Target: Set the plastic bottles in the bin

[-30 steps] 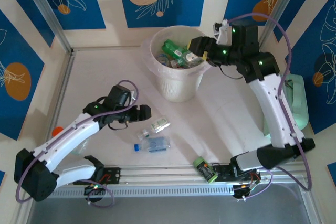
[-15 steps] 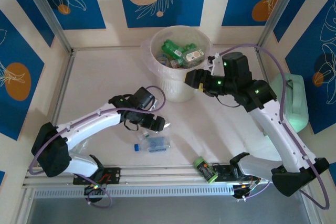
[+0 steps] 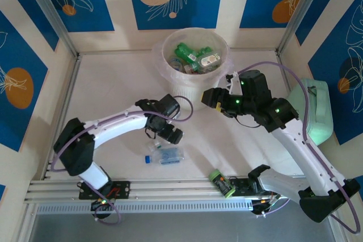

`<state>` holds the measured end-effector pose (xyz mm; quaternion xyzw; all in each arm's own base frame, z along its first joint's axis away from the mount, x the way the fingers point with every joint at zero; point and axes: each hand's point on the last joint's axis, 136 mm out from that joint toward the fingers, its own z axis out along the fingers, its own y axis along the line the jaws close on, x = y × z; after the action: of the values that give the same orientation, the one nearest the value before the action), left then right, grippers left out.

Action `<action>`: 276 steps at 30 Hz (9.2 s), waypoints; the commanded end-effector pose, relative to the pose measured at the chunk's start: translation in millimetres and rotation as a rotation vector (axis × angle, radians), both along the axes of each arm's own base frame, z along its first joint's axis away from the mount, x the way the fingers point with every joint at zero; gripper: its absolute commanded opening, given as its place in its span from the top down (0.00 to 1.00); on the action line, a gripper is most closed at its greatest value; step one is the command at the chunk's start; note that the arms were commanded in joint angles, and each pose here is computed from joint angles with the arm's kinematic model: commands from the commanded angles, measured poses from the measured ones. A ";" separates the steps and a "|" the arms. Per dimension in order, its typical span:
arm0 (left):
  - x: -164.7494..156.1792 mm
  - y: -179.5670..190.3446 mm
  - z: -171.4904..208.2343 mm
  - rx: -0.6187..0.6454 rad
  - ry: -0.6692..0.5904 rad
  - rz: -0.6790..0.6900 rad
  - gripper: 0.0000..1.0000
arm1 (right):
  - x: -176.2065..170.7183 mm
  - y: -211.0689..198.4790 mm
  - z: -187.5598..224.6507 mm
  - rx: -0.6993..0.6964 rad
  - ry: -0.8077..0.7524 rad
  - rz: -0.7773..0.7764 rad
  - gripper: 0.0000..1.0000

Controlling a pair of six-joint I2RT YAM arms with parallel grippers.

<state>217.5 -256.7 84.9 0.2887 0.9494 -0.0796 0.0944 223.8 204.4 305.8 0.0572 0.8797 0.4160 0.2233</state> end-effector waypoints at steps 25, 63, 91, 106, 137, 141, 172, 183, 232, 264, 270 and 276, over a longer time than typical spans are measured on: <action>30.0 -15.4 -45.2 0.150 -0.021 -0.083 0.11 | -4.2 -0.1 -0.5 0.012 0.003 -0.008 0.31; 25.7 -7.3 -20.6 0.057 -0.013 -0.035 0.07 | -11.6 1.0 10.4 0.001 -0.040 0.002 0.29; 56.6 -1.5 0.3 0.092 -0.134 0.067 0.43 | -12.8 1.6 22.5 -0.001 -0.077 0.015 0.35; 70.6 34.5 205.9 -0.718 -0.255 0.534 0.49 | -34.6 44.5 50.5 0.065 -0.209 0.186 0.35; 72.9 22.8 298.1 -1.631 0.014 0.611 0.51 | -35.7 120.4 46.7 0.038 -0.212 0.405 0.23; 70.8 21.8 299.6 -1.632 0.019 0.596 0.51 | -31.6 126.6 51.9 0.047 -0.221 0.415 0.28; 76.4 65.5 271.6 -1.342 -0.141 0.720 0.00 | -1.6 99.4 76.8 -0.005 -0.289 0.267 0.73; 53.2 102.1 216.4 -0.904 -0.278 0.706 0.01 | 91.3 30.3 98.1 -0.024 -0.238 0.001 0.73; -67.6 -2.0 31.6 -0.057 -0.048 -0.247 0.00 | 39.9 -29.7 89.5 -0.138 -0.261 -0.093 0.32; -77.3 -41.2 -49.1 0.312 0.068 -0.624 0.21 | 24.8 -59.4 43.2 -0.026 -0.124 -0.156 0.33; -77.5 -40.4 -47.2 0.307 0.071 -0.626 0.36 | 25.0 -62.6 41.4 -0.017 -0.118 -0.168 0.36; -75.8 -42.4 -37.3 0.251 0.039 -0.606 0.42 | 23.6 -61.4 44.1 -0.011 -0.123 -0.160 0.37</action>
<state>141.5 -298.4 34.2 0.5693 0.8217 0.0274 0.0003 252.2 140.4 347.6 0.1068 0.8629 0.3820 0.3131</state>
